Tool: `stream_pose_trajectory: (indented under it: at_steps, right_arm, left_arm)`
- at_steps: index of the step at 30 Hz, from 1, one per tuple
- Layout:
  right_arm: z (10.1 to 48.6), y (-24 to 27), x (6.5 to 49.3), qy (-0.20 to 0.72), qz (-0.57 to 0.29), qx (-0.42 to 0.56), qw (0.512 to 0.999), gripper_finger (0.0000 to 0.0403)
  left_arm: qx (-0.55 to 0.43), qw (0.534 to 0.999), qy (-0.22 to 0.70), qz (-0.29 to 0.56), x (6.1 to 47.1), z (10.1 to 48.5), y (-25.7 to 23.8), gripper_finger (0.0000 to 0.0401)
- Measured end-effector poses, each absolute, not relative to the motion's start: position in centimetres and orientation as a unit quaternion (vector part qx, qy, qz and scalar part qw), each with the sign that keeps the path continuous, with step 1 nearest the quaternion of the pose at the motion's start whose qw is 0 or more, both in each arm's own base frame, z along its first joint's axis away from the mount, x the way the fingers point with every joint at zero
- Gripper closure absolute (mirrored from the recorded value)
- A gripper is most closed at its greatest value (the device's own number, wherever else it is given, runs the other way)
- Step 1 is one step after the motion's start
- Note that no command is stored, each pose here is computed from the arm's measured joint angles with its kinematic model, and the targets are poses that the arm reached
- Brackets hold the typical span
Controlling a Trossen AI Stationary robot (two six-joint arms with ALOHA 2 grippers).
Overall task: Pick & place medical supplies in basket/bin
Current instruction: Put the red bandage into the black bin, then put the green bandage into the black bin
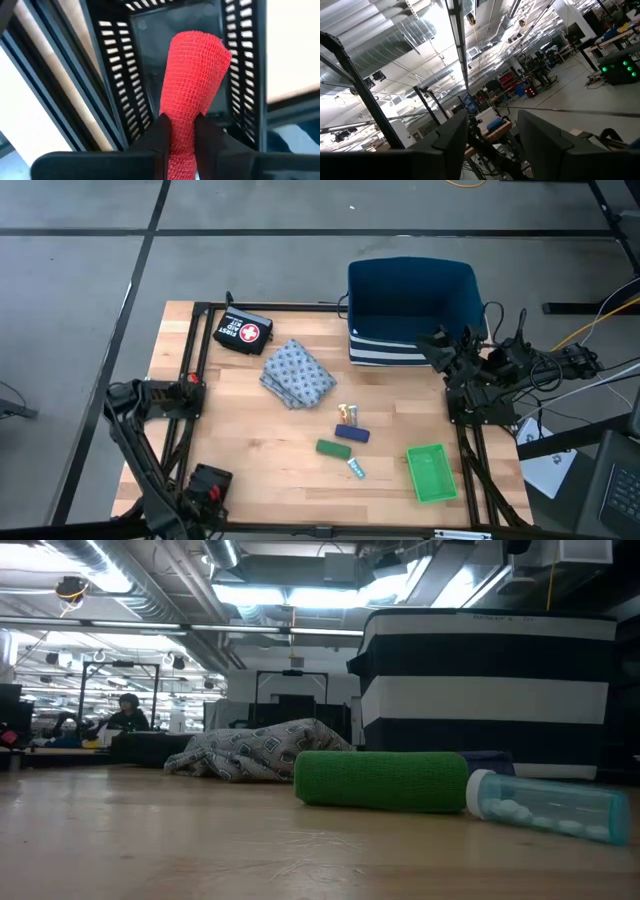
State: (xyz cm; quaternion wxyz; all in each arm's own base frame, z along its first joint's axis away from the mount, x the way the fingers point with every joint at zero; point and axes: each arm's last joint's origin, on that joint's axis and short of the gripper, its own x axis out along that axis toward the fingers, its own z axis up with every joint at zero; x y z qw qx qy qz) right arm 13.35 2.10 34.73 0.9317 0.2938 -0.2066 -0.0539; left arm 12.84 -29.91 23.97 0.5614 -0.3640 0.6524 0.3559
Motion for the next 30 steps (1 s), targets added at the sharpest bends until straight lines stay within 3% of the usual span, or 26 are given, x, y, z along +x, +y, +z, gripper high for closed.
stream_pose_trajectory:
  at_steps: [5,16,23,27,30]
  right_arm:
    - [34.6,2.1,13.5,-0.203,-0.055,0.303,0.929,0.0227]
    - [34.1,2.3,14.4,-0.187,-0.061,0.326,0.925,0.0227]
    - [34.2,2.3,14.4,-0.194,-0.058,0.333,0.921,0.0227]
    - [34.7,2.3,14.2,-0.216,-0.05,0.336,0.915,0.0227]
    - [35.3,2.2,13.9,-0.244,-0.039,0.323,0.914,0.0227]
  left_arm:
    - [-0.362,0.552,0.649,0.379,13.0,23.0,-30.3,0.0329]
    - [-0.363,0.567,0.63,0.388,13.1,23.4,-29.7,0.0228]
    - [-0.377,0.569,0.632,0.367,12.8,24.9,-29.1,0.0201]
    - [-0.387,0.602,0.616,0.328,12.7,27.1,-27.6,0.0199]
    - [-0.389,0.666,0.569,0.286,12.8,29.5,-25.5,0.02]
